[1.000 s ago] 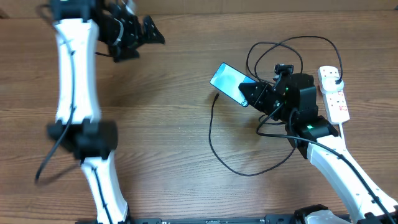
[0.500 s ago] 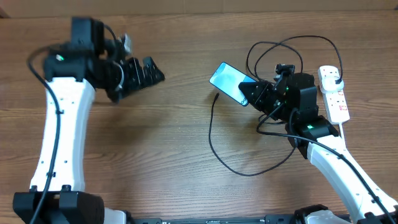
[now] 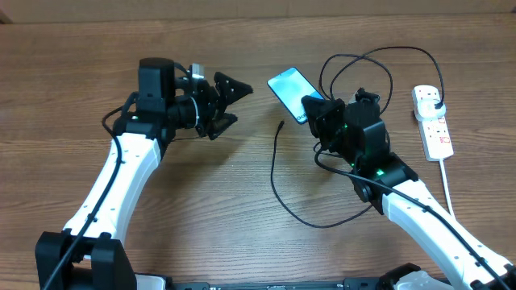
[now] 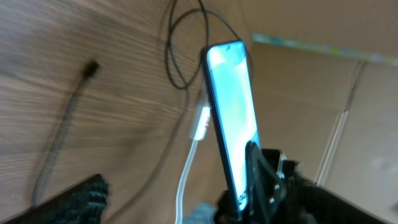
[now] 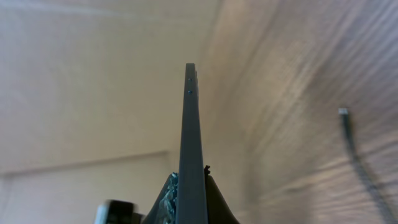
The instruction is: Plug charger to phone and switch on socket
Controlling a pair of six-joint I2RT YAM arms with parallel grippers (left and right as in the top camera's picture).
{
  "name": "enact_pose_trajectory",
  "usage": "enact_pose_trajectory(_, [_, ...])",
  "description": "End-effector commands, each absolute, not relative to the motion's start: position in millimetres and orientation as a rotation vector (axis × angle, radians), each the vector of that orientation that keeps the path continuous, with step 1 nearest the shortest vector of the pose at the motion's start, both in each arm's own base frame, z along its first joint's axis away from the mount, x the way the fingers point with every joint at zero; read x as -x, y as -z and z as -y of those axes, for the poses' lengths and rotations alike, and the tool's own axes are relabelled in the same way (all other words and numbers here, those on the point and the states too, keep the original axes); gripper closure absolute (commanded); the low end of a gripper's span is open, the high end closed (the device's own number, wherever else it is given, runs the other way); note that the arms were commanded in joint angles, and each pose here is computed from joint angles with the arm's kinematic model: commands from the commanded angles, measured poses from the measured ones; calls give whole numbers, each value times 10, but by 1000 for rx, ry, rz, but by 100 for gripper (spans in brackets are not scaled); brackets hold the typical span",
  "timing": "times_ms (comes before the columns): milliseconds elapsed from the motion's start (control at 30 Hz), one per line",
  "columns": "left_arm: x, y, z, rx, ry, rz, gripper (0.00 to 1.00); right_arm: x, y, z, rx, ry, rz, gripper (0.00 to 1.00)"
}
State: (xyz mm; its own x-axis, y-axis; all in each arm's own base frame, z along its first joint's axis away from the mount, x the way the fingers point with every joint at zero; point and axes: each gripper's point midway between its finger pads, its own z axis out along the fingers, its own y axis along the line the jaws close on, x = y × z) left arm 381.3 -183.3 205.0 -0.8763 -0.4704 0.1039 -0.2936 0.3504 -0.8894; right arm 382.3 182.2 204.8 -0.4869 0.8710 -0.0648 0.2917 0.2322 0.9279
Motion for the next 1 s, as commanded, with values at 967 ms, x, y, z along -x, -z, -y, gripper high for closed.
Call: enact_pose_trajectory(967, [-3859, -2614, 2109, 583, 1798, -2274, 38, -3576, -2802, -2493, -968, -1684, -1771, 96])
